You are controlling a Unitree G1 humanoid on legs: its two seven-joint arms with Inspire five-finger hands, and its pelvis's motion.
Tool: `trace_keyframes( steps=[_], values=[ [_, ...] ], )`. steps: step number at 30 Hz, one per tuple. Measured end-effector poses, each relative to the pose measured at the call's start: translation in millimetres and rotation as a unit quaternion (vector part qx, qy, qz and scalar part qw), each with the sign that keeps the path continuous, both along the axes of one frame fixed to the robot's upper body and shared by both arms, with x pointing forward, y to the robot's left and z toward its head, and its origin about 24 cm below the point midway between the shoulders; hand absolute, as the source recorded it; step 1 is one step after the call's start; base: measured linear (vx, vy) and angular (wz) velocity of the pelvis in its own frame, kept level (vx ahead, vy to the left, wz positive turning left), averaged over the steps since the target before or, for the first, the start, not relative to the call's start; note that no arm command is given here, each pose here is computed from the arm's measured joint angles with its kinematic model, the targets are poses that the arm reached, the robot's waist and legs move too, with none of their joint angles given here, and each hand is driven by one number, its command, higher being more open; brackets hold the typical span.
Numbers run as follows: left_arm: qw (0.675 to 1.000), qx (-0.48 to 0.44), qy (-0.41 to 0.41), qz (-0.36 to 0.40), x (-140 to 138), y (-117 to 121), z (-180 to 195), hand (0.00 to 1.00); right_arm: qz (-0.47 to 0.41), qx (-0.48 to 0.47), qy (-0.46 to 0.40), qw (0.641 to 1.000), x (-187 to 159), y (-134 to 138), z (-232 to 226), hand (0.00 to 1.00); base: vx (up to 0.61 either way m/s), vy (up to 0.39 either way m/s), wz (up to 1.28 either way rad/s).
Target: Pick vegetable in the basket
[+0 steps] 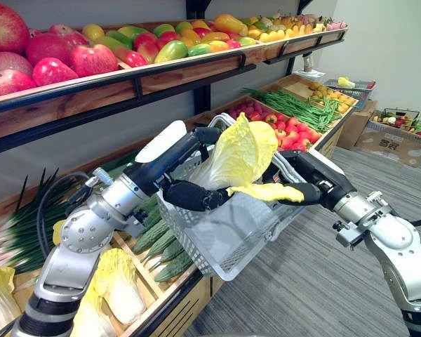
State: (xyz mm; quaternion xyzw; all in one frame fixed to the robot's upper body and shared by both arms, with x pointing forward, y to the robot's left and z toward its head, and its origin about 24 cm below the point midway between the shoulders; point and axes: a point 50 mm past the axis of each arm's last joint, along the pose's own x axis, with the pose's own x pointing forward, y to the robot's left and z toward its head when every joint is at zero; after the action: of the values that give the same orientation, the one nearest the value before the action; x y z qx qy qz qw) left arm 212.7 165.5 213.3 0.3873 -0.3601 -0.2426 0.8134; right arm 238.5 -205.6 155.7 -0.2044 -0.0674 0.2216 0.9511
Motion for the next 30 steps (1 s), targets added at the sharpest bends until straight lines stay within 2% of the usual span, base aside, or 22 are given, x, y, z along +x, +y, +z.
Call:
trace_keyframes(
  steps=[4, 11, 27, 28, 30],
  values=[
    [1.0, 0.01, -0.025, 0.003, -7, -1, -2, 0.0, -0.005, 0.01, 0.001, 1.0, -1, 0, -2, 0.0, 0.0, 0.017, 0.06],
    [0.996, 0.066, -0.006, 0.052, -5, 1, -21, 0.0, -0.021, 0.016, -0.009, 1.0, -1, -7, 2, 0.0, 0.0, 0.0, 0.0],
    [0.979, 0.109, 0.14, 0.098, 23, 8, -83, 0.0, 0.042, -0.017, 0.013, 0.999, -3, 2, 0, 0.0, 0.0, 0.011, -0.09],
    [0.975, 0.116, 0.157, 0.108, 26, 11, -90, 1.0, 0.048, -0.014, 0.014, 0.999, -4, 2, 1, 0.0, -0.03, 0.016, -0.18],
    [0.969, 0.121, 0.178, 0.121, 29, 14, -98, 1.0, 0.063, -0.016, 0.016, 0.998, -5, 5, 2, 0.0, -0.03, 0.011, -0.18]
  ],
)
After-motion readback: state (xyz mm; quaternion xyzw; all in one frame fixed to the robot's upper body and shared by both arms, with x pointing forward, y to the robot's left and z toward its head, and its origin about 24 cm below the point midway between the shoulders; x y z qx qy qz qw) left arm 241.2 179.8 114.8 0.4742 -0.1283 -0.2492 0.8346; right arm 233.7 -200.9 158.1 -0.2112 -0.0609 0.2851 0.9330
